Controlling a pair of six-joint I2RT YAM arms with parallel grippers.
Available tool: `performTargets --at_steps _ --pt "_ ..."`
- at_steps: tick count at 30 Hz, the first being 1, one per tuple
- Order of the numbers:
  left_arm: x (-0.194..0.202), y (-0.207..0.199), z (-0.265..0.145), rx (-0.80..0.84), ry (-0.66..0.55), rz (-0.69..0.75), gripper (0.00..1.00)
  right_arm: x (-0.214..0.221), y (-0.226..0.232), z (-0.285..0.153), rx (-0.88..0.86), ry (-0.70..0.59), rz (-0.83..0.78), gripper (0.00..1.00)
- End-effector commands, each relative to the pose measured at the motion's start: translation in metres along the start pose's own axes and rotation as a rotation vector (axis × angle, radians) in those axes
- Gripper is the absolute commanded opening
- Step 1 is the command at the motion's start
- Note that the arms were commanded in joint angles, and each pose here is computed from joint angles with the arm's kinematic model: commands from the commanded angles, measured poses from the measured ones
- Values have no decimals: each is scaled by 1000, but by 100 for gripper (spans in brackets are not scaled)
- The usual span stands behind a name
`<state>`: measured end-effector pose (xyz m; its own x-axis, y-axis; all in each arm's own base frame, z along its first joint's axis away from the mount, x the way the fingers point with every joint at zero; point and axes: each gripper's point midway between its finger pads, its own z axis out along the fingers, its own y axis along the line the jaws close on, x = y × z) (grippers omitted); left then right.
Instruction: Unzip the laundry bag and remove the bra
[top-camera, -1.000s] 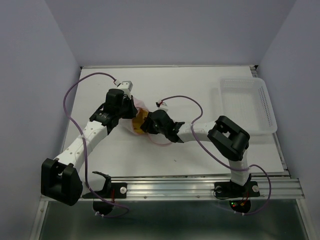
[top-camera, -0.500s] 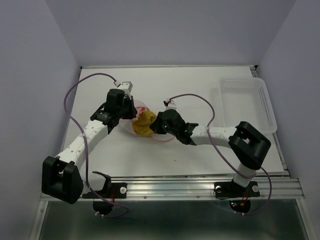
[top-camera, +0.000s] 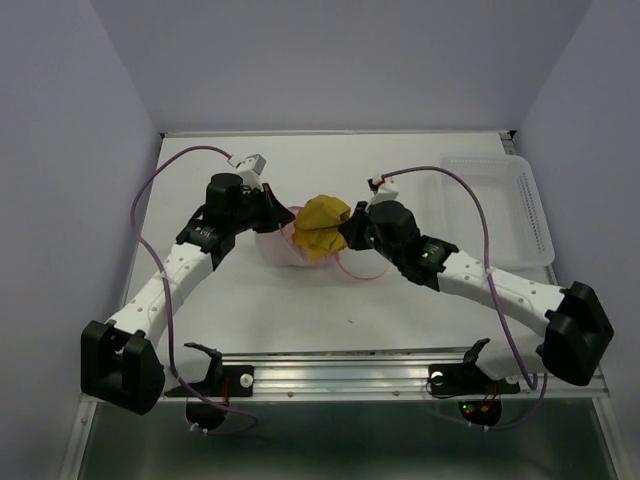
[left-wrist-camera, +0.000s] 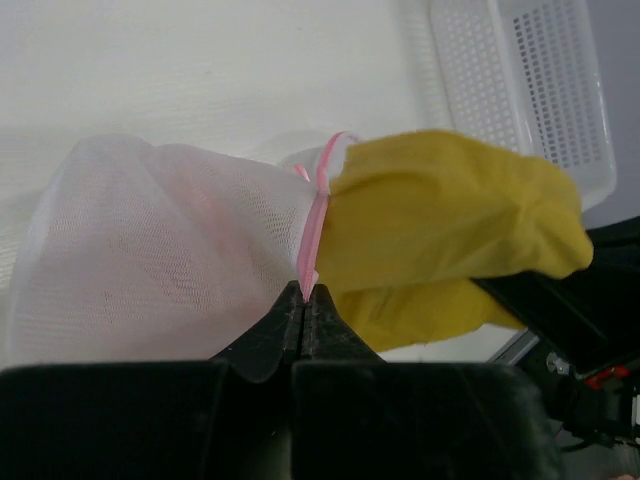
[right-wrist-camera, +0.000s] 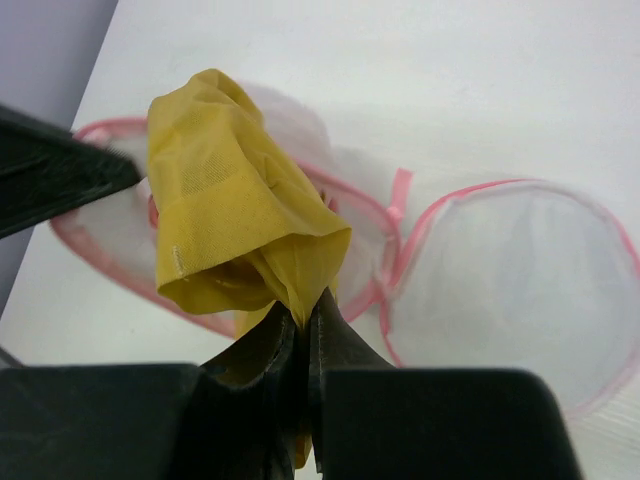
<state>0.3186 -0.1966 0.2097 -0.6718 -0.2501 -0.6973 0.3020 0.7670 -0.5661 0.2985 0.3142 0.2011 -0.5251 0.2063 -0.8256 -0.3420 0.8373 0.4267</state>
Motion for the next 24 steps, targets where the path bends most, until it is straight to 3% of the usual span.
performTargets --at_steps 1,5,11,18,24 --pt "-20 -36 -12 155 -49 4 0 -43 -37 -23 77 -84 -7 1" --pt "-12 -17 -8 122 -26 -14 0 -83 -75 -43 150 -149 32 1" --pt "6 20 5 76 19 -34 0 -134 -75 -76 157 -258 19 1" --pt "10 27 2 64 26 -21 0 -192 -92 -106 303 -411 -21 1" --pt "11 29 0 51 22 -15 0 -229 -167 -125 542 -513 46 1"
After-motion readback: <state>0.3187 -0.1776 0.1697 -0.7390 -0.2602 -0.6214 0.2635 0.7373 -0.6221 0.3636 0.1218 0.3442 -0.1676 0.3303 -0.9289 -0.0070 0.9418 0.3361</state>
